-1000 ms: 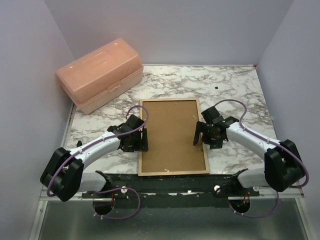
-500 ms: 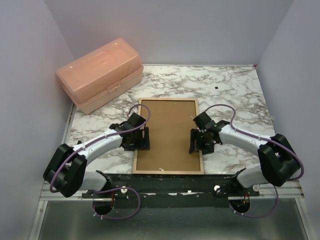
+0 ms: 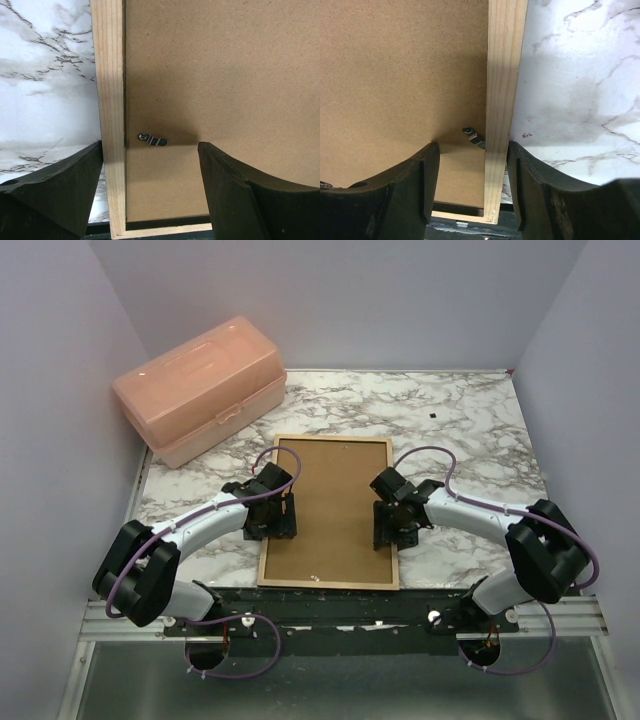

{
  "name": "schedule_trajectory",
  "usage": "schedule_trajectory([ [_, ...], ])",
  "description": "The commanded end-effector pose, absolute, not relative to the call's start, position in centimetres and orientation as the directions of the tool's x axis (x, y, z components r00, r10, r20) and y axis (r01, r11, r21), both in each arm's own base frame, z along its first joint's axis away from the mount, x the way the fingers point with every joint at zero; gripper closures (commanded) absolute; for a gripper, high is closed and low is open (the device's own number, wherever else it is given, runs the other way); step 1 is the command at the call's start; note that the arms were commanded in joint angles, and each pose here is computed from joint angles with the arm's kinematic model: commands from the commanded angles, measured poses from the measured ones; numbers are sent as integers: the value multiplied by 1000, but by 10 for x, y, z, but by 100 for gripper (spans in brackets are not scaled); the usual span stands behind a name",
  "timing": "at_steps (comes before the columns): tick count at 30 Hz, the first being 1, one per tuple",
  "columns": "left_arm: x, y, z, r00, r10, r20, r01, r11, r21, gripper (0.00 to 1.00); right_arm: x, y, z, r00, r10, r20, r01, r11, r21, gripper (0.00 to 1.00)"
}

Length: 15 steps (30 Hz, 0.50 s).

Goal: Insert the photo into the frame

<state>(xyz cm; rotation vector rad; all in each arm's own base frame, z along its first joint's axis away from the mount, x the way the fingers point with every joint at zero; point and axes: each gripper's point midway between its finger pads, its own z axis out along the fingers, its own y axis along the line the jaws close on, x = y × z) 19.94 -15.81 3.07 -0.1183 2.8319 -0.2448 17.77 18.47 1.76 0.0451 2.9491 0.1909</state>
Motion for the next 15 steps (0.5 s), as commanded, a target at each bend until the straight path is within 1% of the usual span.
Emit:
schedule_trajectory([
  [1,198,-154,27,-954,-106,-280,-62,985,-162,23,192,164,11,-961,55,-273,54,998,10,51],
  [3,198,-154,27,-954,-105,-281,-60,985,-163,23,194,164,8,-959,58,-279,58,998,7,61],
  [5,198,-154,27,-954,-100,-282,-55,985,-162,23,196,164,7,-957,57,-286,61,998,-3,65],
  [7,198,-154,26,-955,-98,-281,-54,986,-159,23,200,163,6,-953,57,-299,64,998,-13,76],
  [9,197,-153,26,-955,-95,-281,-52,986,-156,24,204,163,9,-949,55,-309,66,998,-23,84],
  [12,196,-151,24,-956,-89,-280,-49,988,-148,24,209,161,14,-946,45,-322,64,997,-49,93],
  [15,196,-150,24,-956,-85,-280,-46,989,-142,25,214,159,21,-941,31,-338,58,996,-68,100],
])
